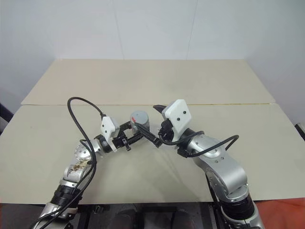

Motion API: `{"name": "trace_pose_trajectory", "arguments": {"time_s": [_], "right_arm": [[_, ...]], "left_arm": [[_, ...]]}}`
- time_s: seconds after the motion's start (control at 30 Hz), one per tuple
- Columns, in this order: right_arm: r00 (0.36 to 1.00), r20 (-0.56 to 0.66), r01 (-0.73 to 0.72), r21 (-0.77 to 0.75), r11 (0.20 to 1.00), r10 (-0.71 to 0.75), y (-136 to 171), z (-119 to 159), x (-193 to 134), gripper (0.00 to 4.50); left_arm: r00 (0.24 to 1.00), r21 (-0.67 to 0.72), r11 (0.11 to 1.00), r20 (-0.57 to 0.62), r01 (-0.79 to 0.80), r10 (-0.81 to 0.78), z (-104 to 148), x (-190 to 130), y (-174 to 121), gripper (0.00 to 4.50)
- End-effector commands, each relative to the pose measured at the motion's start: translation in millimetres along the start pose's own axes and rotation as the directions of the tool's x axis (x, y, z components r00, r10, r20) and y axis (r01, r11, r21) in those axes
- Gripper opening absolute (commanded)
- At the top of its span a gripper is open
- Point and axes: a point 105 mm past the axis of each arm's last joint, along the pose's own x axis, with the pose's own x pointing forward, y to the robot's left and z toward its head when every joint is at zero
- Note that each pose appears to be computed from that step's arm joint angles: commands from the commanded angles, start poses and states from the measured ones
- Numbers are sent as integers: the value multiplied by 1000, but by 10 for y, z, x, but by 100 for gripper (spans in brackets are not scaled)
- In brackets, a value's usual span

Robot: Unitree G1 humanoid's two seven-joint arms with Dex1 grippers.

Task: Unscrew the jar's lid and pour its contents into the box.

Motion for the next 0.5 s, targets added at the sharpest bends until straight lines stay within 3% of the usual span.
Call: {"name": "trace_pose_trajectory", "arguments": {"time_s": [0.03, 0.5], "right_arm": [[997, 72, -40, -32, 999, 43, 67, 147, 41, 450], [994, 80, -74, -28, 997, 76, 120, 42, 246, 450]], "left_arm": [[999, 39, 999, 39, 4, -5, 159, -10, 3, 196], [1000, 54, 998, 18, 15, -16, 183, -70, -54, 196]]}}
